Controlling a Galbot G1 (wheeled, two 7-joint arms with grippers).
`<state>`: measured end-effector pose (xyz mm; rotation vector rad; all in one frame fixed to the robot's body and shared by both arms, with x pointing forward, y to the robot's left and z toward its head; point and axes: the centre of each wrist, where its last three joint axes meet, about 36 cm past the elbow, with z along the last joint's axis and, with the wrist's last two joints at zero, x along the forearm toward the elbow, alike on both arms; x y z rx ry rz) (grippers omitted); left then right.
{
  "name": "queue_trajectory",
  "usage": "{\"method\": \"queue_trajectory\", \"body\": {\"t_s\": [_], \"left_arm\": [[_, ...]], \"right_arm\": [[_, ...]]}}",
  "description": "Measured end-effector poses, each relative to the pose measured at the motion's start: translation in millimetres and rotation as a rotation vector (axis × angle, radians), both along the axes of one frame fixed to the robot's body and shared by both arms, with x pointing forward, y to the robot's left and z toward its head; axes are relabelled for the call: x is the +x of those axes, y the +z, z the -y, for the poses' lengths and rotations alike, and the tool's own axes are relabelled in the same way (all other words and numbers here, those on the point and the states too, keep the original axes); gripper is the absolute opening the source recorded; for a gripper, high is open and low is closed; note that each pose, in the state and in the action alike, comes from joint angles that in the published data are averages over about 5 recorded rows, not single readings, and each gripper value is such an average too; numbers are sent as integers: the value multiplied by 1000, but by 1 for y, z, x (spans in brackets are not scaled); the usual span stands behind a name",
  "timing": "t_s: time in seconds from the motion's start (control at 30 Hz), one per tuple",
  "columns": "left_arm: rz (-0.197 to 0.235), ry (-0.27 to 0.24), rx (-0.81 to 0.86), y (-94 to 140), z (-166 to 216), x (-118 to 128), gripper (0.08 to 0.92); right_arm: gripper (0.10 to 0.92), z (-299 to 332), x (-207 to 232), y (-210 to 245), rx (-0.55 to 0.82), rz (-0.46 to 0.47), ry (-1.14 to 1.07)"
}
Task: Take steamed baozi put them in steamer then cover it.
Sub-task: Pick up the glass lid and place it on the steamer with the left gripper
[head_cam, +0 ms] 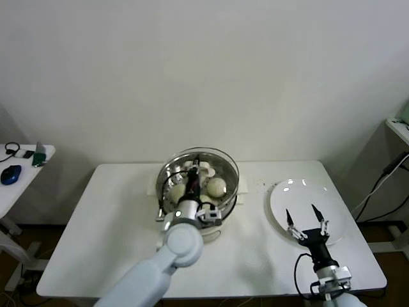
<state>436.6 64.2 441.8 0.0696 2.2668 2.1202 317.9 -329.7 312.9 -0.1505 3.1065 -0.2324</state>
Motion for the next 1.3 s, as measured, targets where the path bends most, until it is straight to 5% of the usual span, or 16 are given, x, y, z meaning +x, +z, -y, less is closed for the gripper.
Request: {"method": "queue_trajectory", "body": {"t_s": [0.47, 1.3], "left_arm": [[-22, 31, 28, -15, 1, 13, 151], [-36, 14, 50, -24, 5, 9, 151]], "right_arm": [[823, 2, 6, 1, -2, 10, -6], [823, 4, 8, -1, 2, 15, -15]]}}
